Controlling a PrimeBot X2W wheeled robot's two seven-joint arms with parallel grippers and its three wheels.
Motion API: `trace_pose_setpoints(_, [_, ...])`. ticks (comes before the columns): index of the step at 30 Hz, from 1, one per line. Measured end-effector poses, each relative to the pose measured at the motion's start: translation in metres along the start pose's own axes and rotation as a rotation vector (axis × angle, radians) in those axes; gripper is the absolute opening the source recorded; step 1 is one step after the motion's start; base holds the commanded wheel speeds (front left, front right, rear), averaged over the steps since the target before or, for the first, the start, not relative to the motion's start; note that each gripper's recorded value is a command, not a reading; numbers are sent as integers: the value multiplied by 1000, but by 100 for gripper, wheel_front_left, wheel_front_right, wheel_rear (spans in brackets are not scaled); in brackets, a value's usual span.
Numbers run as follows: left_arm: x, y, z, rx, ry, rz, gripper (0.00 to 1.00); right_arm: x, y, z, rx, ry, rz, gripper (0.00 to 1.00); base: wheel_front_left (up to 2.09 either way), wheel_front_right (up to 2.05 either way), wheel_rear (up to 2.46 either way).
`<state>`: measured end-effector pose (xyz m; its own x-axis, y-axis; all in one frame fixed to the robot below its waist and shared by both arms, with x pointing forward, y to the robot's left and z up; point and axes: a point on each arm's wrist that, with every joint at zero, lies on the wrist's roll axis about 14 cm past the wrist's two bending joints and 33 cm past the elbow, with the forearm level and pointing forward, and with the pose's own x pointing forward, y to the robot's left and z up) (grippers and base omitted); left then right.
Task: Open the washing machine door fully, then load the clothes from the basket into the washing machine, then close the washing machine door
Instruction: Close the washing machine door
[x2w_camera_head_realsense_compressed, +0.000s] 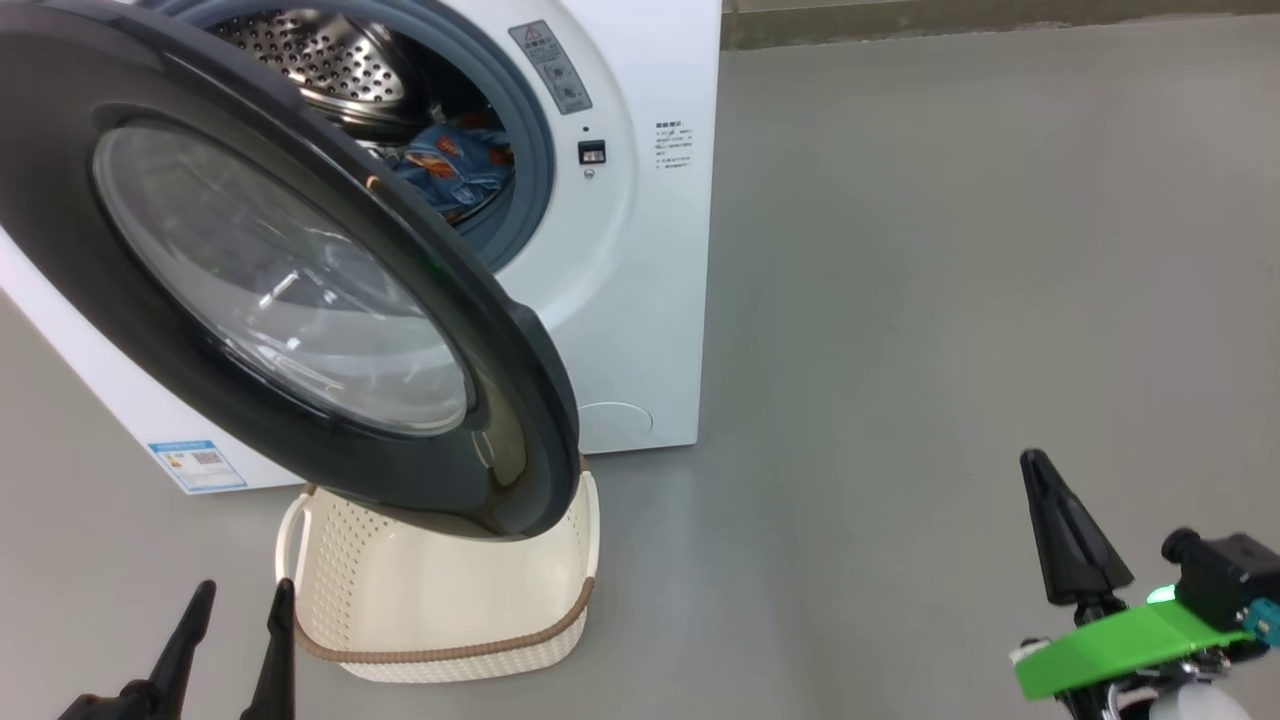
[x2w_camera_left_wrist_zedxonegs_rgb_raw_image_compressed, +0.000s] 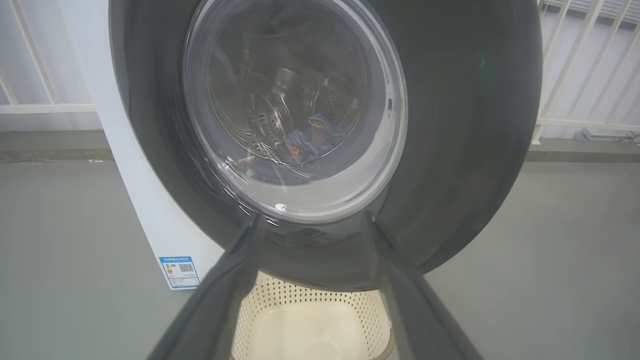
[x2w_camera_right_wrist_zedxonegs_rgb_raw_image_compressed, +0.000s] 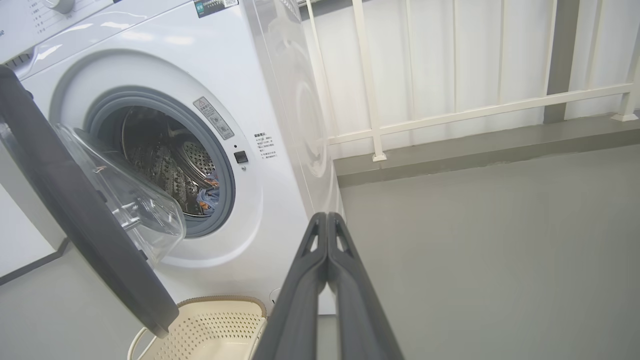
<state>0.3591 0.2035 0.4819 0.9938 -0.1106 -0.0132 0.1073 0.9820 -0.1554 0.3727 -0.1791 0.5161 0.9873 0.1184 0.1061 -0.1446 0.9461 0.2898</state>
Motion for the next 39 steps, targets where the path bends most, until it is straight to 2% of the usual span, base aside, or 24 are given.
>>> trace_pose_setpoints(5, [-2,1,3,5,-10,7,100,15,11,16,-4,-48,40,0,0,0,0])
trace_pose_setpoints(11, [-5,5,10,15,-34,22,100,36,46,46,-17,-137,154,0,0,0,0])
trace_pose_setpoints(26, [-17,15,36,30,-124,77,100,54,169,132,-21,-394,536,0,0,0,0])
trace_pose_setpoints(32, [-25,21,38,33,-132,104,100,47,219,138,1,-420,694,0,0,0,0])
trace_pose_setpoints(39, [-33,27,37,25,-133,135,100,37,262,104,33,-319,824,0,0,0,0])
